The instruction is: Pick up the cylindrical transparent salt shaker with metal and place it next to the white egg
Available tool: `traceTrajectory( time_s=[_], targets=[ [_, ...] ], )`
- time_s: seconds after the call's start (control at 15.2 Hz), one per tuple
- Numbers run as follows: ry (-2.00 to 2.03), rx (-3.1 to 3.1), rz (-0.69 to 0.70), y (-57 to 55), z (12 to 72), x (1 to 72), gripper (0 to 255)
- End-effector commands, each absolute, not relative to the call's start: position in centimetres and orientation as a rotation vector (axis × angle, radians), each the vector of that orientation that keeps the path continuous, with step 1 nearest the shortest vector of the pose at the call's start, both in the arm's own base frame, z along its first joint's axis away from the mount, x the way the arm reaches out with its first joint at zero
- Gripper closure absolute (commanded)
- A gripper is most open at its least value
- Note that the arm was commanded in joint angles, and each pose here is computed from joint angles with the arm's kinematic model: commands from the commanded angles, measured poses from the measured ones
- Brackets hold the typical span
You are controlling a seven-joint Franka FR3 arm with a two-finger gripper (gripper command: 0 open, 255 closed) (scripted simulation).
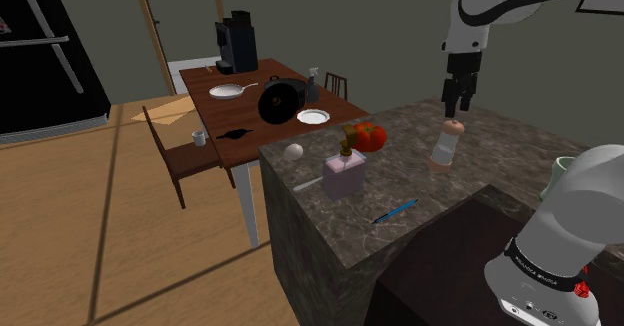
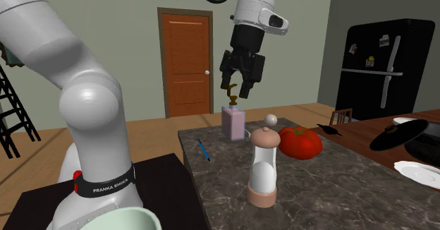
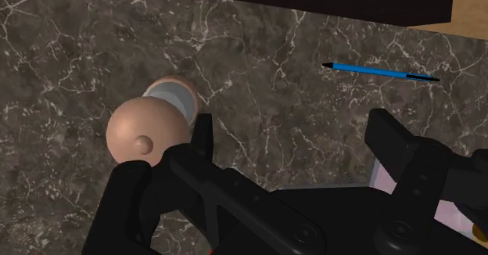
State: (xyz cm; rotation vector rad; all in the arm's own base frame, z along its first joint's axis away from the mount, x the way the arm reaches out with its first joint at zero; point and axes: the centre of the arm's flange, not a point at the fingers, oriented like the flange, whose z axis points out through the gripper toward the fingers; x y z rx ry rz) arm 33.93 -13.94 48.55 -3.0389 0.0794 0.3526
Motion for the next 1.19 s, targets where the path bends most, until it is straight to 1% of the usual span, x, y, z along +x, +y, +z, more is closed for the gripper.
traceTrajectory(
  time_s=[0.0,0.53,1.12],
  targets=[
    [0.068,-3.032,0.357,-16.2,47.3,34.9,0],
    [0.033,-3.002,0.371,-25.1,42.9,38.9,0],
    [0.033,-3.002,0.371,-24.6,39.0,38.0,0]
  ],
)
